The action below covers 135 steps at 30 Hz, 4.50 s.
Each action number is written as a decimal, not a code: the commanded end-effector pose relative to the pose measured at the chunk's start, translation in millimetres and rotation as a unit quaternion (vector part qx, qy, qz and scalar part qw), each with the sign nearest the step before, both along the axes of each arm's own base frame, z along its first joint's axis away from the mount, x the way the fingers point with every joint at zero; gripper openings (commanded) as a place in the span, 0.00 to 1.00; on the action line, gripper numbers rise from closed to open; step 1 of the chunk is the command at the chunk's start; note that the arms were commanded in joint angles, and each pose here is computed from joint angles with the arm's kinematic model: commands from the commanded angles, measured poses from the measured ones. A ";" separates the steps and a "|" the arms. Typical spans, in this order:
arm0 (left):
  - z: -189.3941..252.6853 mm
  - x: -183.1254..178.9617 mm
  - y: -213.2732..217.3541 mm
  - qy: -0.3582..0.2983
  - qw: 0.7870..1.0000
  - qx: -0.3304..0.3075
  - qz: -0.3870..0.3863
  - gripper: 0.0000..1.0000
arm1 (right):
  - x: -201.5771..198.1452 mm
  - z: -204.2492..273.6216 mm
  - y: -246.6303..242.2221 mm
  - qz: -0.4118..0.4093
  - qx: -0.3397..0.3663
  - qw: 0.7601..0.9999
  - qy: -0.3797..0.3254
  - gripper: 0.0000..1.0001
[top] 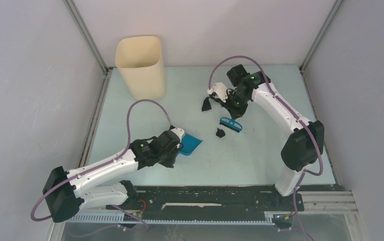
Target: Sweep away the paper scraps from the table
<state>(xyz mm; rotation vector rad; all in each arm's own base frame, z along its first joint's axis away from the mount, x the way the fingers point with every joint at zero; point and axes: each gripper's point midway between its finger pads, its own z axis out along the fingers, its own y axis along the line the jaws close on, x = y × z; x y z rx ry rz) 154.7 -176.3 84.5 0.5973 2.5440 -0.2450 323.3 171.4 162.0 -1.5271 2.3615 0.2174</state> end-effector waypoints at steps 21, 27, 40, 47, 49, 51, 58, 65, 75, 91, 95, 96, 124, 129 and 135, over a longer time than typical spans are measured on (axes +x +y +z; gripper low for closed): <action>-12.4 -8.7 -15.4 0.035 0.998 -0.015 -0.042 0.00 | 221.0 7.1 123.6 0.231 -0.069 0.895 -0.375 0.00; -9.8 -9.9 -17.7 0.035 0.998 -0.024 -0.046 0.00 | 164.4 -25.7 100.7 0.274 -0.097 0.912 -0.290 0.00; 3.9 -21.1 -33.8 0.034 0.992 -0.077 -0.093 0.00 | -33.0 -39.6 21.4 0.285 -0.103 0.940 -0.159 0.00; 10.2 -36.2 -48.8 0.043 0.986 -0.079 -0.138 0.00 | 17.3 32.8 -32.9 0.100 -0.013 0.968 -0.231 0.00; 13.9 -41.2 -51.2 0.049 0.987 -0.063 -0.142 0.00 | 34.9 47.5 -51.2 0.037 -0.002 0.969 -0.246 0.00; 20.2 -48.0 -54.4 0.064 0.985 -0.048 -0.152 0.00 | 48.6 51.4 -69.9 -0.034 -0.006 0.970 -0.240 0.00; 23.4 -64.9 -36.0 0.117 0.980 0.045 -0.152 0.00 | 65.6 37.9 -97.5 -0.242 0.042 0.962 -0.120 0.00; 16.1 -70.1 -27.2 0.138 0.976 0.073 -0.153 0.00 | 65.2 9.3 -105.5 -0.320 -0.024 0.942 -0.103 0.00; -0.8 -65.9 -40.0 0.155 0.967 0.093 -0.177 0.00 | 11.5 -31.7 -49.0 -0.241 -0.082 0.966 -0.050 0.00; -20.0 -39.2 -93.1 0.134 0.970 0.091 -0.179 0.00 | -101.8 -11.2 54.2 -0.126 0.090 0.969 0.194 0.00; -14.8 -29.6 -96.1 0.100 0.979 0.079 -0.162 0.00 | -112.7 4.4 53.7 -0.114 0.106 0.967 0.200 0.00; -12.8 -27.6 -97.7 0.089 0.980 0.073 -0.159 0.00 | -116.1 5.8 53.0 -0.112 0.106 0.966 0.206 0.00; 16.9 -18.8 -130.4 -0.060 0.989 -0.044 -0.127 0.00 | -53.2 44.3 -78.6 -0.376 0.271 0.886 0.036 0.00; 22.2 -11.0 -114.9 -0.078 0.990 -0.018 -0.115 0.00 | -64.5 32.3 -82.5 -0.383 0.339 0.856 0.072 0.00; 23.7 5.7 -98.8 -0.068 0.994 0.002 -0.088 0.00 | -71.1 19.1 -78.2 -0.361 0.435 0.816 0.118 0.00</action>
